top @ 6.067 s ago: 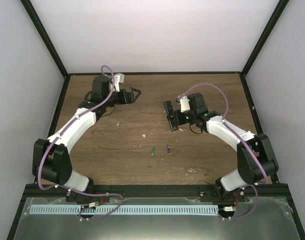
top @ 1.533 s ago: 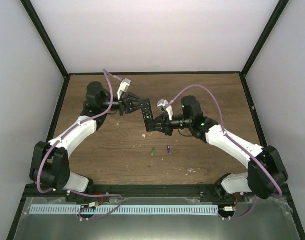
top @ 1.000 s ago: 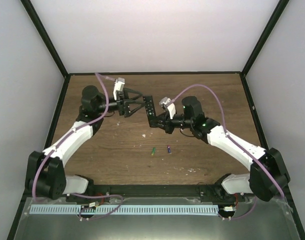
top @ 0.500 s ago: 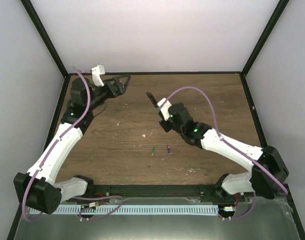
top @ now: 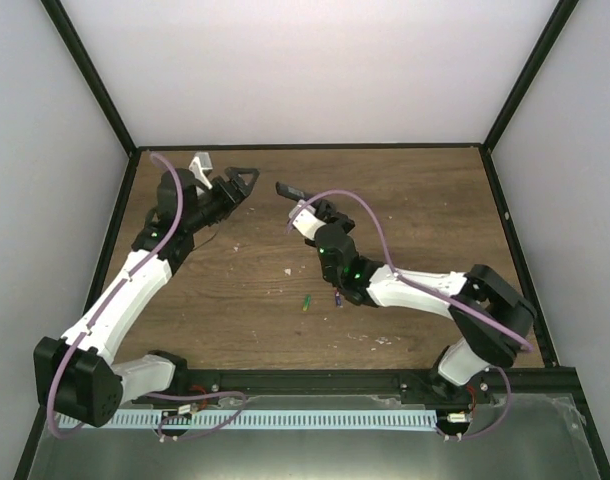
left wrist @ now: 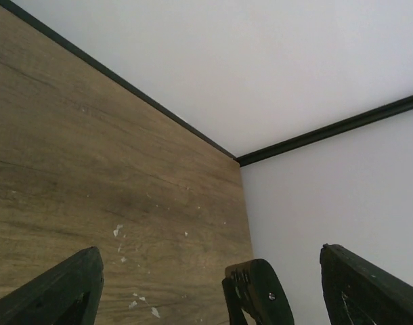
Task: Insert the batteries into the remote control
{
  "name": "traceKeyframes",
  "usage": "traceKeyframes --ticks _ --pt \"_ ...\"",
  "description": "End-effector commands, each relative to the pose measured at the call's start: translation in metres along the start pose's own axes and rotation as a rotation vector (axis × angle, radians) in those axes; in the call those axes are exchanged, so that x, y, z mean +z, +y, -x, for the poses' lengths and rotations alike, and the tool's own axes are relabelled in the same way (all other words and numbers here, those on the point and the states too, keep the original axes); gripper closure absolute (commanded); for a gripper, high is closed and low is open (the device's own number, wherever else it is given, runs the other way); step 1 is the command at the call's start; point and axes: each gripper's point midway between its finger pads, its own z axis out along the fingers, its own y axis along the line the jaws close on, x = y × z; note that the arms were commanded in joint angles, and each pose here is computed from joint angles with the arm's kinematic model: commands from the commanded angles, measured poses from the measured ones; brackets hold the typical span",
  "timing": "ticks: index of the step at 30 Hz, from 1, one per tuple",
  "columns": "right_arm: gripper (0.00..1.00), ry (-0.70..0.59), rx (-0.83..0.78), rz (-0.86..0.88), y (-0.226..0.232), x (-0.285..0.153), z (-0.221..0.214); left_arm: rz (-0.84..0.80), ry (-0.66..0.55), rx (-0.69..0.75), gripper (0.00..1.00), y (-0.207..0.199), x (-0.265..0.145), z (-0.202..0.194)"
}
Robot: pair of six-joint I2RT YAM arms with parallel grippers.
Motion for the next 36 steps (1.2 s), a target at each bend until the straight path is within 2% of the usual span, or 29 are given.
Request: traceKeyframes --ticks 1,7,19,25,32,36 --pt "0.99 -0.051 -0.070 -0.170 -0.021 -0.001 0.020 -0.053 -0.060 -0.073 0.14 -0.013 -0.009 0.007" --pt "0.99 -0.088 -0.141 -0.167 -0.001 0.002 0.028 -0.061 -0.037 -0.085 0.16 -0.020 -0.003 -0.001" --pt "0.99 -0.131 -0.149 -0.200 -0.004 0.002 0.041 -0.033 0.002 -0.081 0.18 -0.019 0.006 -0.012" --pt "0.99 -0.151 -0.169 -0.215 0.003 0.002 0.048 -0.067 0.064 -0.095 0.36 -0.024 0.017 -0.024" --pt "0.99 -0.162 -0.165 -0.265 -0.004 0.003 0.055 -0.072 0.078 -0.115 0.42 -0.020 0.021 -0.030" --pt "0.99 -0.166 -0.170 -0.281 -0.004 0.003 0.056 -0.087 0.076 -0.115 0.51 -0.023 0.021 -0.029"
